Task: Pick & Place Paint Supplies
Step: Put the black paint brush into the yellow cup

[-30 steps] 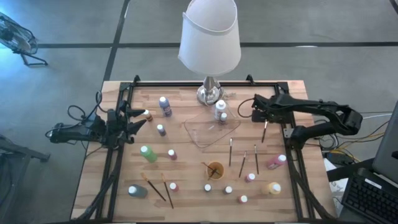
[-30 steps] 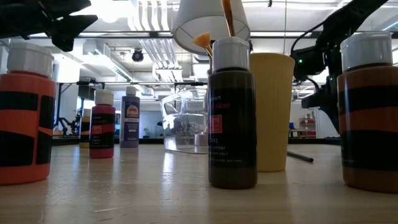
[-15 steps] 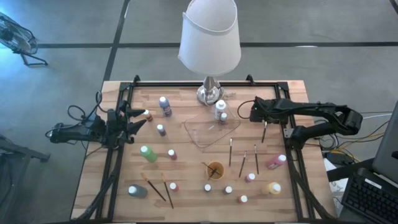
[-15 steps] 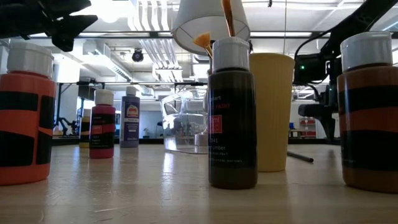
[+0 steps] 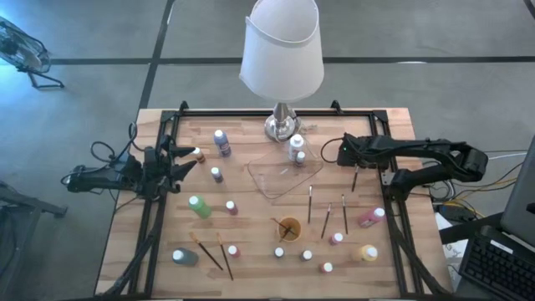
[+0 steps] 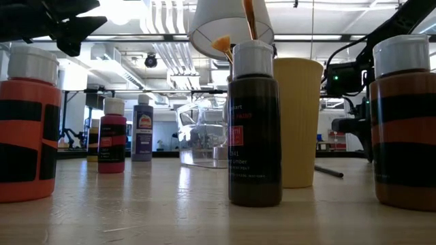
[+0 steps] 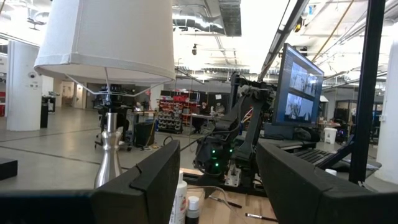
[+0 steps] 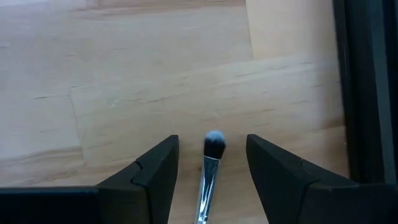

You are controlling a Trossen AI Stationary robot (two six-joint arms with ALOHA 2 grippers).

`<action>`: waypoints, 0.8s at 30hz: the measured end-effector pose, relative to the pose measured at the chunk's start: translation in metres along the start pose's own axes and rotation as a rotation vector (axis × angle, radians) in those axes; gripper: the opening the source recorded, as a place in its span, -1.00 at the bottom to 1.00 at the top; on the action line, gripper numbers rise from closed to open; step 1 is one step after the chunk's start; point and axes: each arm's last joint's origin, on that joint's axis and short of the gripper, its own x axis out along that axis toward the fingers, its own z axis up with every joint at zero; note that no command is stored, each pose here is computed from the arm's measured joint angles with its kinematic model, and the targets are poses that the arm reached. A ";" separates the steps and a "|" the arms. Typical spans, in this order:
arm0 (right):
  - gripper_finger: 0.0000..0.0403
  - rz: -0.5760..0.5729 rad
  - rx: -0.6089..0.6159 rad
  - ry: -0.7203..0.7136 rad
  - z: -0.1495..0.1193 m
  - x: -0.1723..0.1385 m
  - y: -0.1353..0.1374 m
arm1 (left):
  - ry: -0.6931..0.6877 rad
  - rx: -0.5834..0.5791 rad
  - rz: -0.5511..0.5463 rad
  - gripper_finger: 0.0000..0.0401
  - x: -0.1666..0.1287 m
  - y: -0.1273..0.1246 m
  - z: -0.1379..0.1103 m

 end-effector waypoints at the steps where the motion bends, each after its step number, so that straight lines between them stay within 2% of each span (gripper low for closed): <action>1: -0.11 0.005 -0.003 -0.004 0.000 0.000 0.001 | -0.001 0.000 0.000 0.09 0.000 0.000 0.000; 24: -0.73 0.020 -0.034 -0.013 0.001 0.001 0.002 | 0.000 0.000 0.001 0.09 0.000 0.000 0.000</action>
